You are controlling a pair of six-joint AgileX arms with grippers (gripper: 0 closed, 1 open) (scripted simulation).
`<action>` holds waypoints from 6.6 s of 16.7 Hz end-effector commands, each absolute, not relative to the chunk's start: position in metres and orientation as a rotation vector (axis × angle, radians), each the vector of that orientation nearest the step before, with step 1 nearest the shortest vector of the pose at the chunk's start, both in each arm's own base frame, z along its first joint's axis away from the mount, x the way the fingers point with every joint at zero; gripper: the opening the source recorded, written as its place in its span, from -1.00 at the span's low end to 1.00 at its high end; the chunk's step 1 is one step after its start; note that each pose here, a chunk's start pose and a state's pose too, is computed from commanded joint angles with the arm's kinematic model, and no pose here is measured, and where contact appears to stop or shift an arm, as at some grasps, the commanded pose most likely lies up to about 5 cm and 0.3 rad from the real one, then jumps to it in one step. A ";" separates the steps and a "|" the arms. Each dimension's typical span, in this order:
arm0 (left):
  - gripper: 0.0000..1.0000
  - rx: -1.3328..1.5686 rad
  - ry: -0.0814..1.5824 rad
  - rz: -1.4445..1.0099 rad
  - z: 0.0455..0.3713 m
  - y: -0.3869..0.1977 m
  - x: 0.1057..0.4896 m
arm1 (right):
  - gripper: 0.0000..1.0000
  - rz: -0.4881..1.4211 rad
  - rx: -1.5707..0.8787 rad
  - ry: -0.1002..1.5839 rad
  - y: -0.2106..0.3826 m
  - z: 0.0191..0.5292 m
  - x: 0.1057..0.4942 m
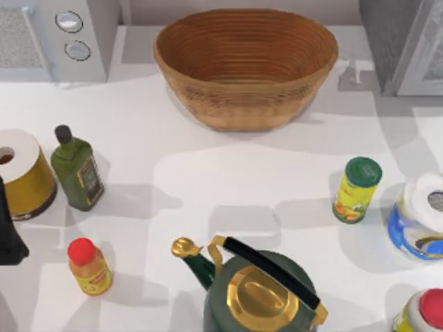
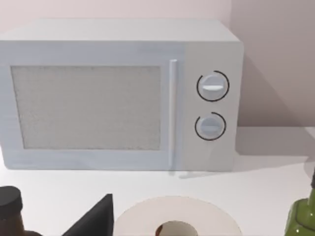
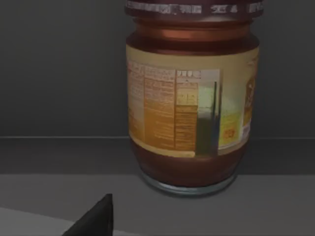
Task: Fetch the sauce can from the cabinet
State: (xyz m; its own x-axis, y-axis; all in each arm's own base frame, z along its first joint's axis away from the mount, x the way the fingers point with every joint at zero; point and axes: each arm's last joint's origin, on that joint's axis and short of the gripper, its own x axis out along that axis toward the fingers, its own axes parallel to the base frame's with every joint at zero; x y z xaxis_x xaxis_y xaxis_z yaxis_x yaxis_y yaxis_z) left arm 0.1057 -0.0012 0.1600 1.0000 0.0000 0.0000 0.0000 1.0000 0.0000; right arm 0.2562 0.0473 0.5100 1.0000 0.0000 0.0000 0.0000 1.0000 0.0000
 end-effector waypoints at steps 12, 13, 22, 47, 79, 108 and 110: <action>1.00 0.000 0.000 0.000 0.160 -0.001 0.106 | 1.00 -0.009 0.000 -0.007 0.059 0.507 0.338; 1.00 0.000 0.000 0.000 0.160 -0.001 0.106 | 1.00 -0.010 0.000 -0.009 0.059 0.507 0.341; 1.00 0.000 0.000 0.000 0.160 -0.001 0.106 | 1.00 -0.011 0.000 -0.009 0.060 0.509 0.360; 1.00 0.000 0.000 0.000 0.160 -0.001 0.106 | -1.00 -0.010 0.000 -0.009 0.059 0.508 0.402; 1.00 0.000 0.000 0.000 0.160 -0.001 0.106 | -1.00 -0.021 -0.003 -0.049 0.043 0.567 0.194; 1.00 0.000 0.000 0.000 0.160 -0.001 0.106 | -1.00 -0.011 -0.008 -0.180 0.002 0.323 0.080; 1.00 0.000 0.000 0.000 0.160 -0.001 0.106 | -1.00 -0.009 -0.007 -0.162 0.002 0.301 0.083</action>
State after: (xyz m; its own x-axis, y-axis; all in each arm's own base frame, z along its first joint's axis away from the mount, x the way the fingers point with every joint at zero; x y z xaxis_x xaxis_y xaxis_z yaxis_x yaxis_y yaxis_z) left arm 0.1057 -0.0012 0.1600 1.0000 0.0000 0.0000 0.0000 1.0000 0.0000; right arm 0.0833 0.0018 0.3010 0.9868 -0.0089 0.1615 0.0100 0.9999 -0.0058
